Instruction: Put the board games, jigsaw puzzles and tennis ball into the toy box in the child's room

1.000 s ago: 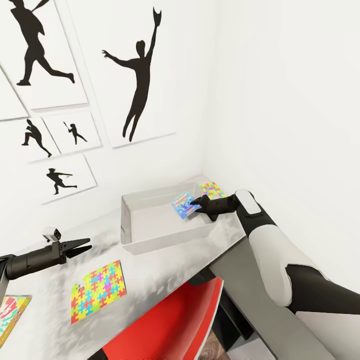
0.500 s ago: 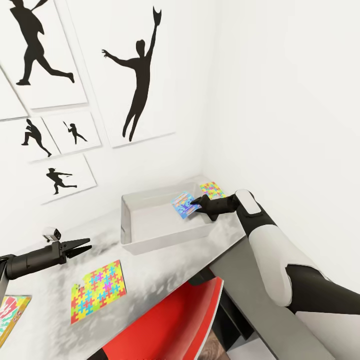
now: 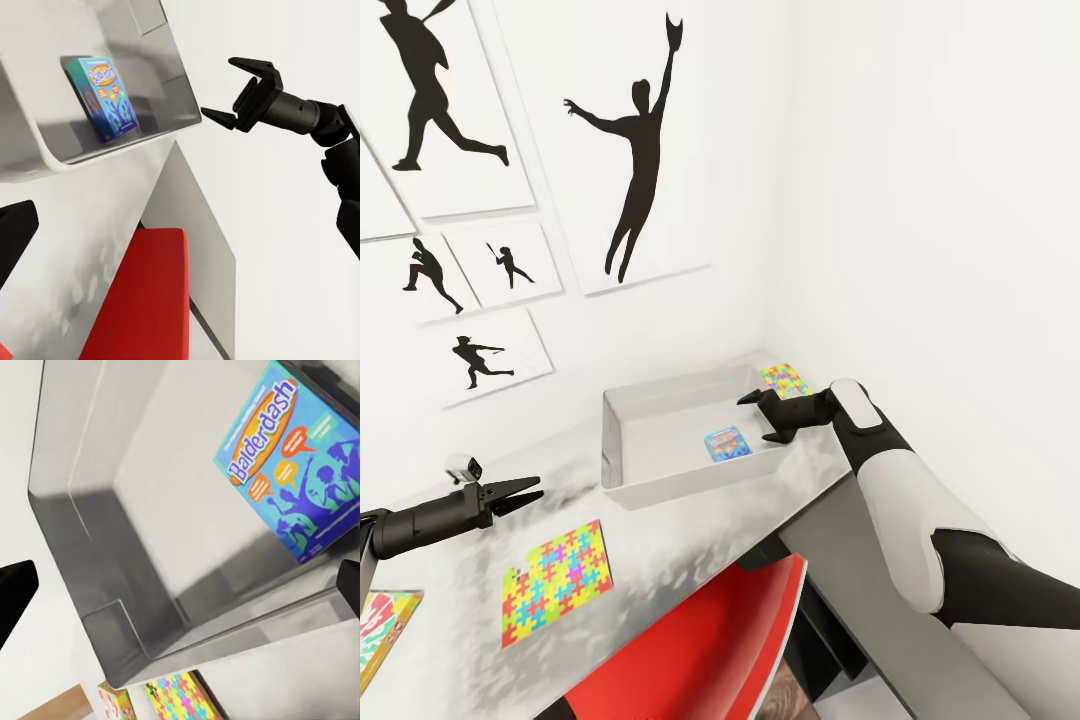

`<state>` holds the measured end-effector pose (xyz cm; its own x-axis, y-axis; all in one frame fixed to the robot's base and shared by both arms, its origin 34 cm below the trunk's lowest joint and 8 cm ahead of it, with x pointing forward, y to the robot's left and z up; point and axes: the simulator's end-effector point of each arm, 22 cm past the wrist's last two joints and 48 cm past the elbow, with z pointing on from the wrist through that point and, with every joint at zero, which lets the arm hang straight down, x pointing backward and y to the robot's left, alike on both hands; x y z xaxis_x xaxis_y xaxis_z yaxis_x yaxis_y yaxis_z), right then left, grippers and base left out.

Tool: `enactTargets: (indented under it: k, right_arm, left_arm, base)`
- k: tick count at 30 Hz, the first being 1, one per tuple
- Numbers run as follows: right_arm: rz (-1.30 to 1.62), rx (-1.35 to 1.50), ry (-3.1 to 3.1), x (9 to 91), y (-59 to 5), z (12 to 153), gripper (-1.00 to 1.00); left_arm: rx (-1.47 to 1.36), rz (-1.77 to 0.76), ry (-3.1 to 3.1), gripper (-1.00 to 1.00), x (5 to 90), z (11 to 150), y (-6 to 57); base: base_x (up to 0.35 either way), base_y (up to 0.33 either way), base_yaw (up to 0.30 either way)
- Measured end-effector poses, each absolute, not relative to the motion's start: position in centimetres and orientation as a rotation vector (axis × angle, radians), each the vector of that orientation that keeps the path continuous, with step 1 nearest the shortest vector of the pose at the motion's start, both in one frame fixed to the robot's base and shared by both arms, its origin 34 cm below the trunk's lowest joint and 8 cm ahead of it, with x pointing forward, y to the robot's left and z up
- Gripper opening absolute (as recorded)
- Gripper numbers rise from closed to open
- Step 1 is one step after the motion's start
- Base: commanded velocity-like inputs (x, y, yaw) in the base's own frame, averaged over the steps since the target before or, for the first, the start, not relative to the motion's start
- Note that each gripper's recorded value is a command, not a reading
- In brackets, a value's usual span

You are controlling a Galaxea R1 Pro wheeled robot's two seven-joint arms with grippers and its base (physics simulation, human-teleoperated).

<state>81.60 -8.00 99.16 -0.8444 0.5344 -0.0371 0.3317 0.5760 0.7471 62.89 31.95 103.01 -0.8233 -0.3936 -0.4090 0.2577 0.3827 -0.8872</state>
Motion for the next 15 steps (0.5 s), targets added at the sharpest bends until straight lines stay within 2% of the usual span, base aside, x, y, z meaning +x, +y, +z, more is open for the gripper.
enactTargets:
  k: [7, 15]
  right_arm:
    - [1.132, 0.712, 2.554, 81.5, -8.0, 99.2, 1.0]
    - [1.142, 0.684, 2.525, 81.9, -8.0, 100.7, 1.0]
  left_arm:
    - [-0.116, -1.474, 2.07, 1.0, 62.9, 103.0, 32.0]
    - [-0.11, -1.471, 2.063, 1.0, 62.9, 103.5, 32.0]
  base:
    - [0.0, 0.0, -0.014]
    - [0.0, 0.0, -0.122]
